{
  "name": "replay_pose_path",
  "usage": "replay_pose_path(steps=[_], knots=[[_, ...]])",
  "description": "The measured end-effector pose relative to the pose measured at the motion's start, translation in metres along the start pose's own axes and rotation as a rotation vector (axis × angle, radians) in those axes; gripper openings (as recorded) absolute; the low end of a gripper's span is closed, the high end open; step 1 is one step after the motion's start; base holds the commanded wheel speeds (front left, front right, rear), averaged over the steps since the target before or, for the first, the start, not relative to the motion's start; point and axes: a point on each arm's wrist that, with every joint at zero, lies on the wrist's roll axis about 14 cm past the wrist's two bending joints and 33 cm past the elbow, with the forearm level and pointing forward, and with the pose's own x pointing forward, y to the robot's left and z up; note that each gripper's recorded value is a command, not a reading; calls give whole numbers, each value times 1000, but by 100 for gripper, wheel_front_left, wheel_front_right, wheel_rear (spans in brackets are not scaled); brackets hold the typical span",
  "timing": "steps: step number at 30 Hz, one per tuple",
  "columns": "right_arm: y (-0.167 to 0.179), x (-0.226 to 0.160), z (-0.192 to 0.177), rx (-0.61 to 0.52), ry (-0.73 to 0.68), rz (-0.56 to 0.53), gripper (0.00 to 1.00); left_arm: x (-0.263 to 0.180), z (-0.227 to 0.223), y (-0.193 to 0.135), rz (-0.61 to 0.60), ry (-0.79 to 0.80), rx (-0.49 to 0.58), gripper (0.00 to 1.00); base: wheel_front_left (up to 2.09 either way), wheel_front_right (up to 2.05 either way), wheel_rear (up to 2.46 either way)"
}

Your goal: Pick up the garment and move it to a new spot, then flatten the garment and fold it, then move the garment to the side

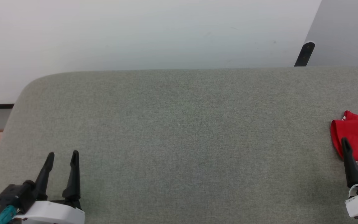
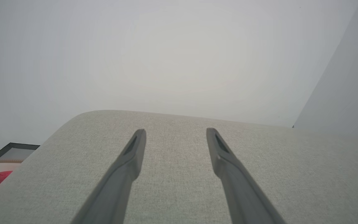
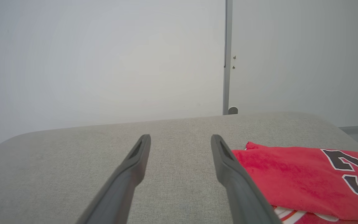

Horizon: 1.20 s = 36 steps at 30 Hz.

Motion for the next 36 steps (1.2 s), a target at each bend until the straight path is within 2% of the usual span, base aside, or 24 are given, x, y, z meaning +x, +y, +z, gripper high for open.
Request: replay_pose_path(steps=[19,20,26,36], knots=[[0,2,4,-2,-36,-4,100,3,3,3,12,-10,2,100,0,0,0],[0,2,4,-2,-35,-3,0,3,3,4,14,-11,2,0,0,0,0],[1,-7,-27,49,50,-24,0,-11,-29,0,38,84,-44,0,0,0,0],[2,-9,-36,225,64,-45,0,-12,-35,2,90,109,-216,0,0,0,0]])
